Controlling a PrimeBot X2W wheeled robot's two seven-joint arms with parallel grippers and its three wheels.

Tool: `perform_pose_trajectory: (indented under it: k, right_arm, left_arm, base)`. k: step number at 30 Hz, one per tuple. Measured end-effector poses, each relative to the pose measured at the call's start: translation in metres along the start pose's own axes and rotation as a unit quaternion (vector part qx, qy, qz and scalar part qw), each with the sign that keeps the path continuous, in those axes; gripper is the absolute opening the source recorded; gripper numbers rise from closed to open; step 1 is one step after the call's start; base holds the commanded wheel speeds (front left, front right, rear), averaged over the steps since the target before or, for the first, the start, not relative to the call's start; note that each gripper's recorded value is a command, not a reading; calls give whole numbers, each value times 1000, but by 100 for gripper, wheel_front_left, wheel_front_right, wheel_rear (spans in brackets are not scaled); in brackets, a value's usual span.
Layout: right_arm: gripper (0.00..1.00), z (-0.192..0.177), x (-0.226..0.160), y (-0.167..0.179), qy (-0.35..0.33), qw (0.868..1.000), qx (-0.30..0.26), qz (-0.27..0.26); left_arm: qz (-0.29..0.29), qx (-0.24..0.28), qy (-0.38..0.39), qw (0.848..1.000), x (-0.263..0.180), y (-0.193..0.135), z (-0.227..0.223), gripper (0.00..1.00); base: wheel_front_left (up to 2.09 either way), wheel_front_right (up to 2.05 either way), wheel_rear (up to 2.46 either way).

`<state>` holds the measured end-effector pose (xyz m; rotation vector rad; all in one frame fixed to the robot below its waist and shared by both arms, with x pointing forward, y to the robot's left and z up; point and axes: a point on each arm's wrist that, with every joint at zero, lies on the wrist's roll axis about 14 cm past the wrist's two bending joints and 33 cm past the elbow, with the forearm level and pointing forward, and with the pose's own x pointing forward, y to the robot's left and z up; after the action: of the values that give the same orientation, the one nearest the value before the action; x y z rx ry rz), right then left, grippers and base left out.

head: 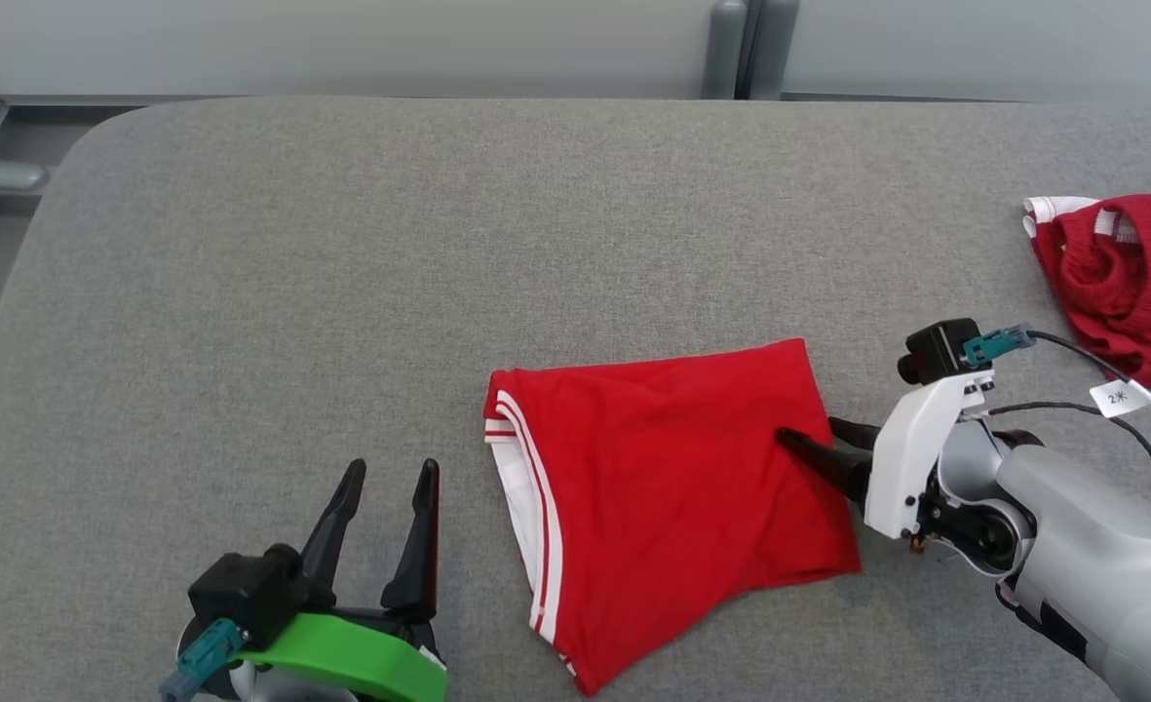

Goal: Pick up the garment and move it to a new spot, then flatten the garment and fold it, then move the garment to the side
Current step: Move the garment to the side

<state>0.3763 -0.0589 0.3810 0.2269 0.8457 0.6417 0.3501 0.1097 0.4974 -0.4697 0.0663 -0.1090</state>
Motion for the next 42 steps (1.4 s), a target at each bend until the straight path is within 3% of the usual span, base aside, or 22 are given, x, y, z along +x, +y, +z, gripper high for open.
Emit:
perform_pose_trajectory:
  k: [1, 2, 6, 16, 22, 35, 42]
  right_arm:
    - [80, -1, 1, 0, 2, 1000, 2, 1]
    - [55, -2, 2, 1, 3, 1000, 5, 2]
    - [0, -3, 4, 5, 5, 1000, 11, 10]
    - [0, 9, 6, 8, -17, 1000, 10, 17]
    - [0, 39, -3, 1, -49, 999, -15, 8]
    - [0, 91, -70, -70, -104, 987, -68, -100]
    - [0, 122, -113, -103, -139, 974, -78, -160]
  left_arm:
    - [1, 0, 1, 1000, 0, 1, 0, 100]
    - [1, 0, 1, 1000, 1, 1, 0, 100]
    - [1, 2, -2, 1000, 4, 2, 1, 100]
    - [7, 3, -1, 1000, 6, 6, 1, 100]
    - [7, 6, -5, 1000, 9, 7, 3, 100]
    - [-28, 4, -7, 1000, 17, -13, 2, 100]
    - [-46, 3, -2, 999, 21, -25, -1, 100]
  base:
    - [0, 0, 0]
    - [0, 0, 0]
    - [0, 0, 0]
    - [0, 0, 0]
    - [0, 0, 0]
    - [0, 0, 0]
    - [0, 0, 0]
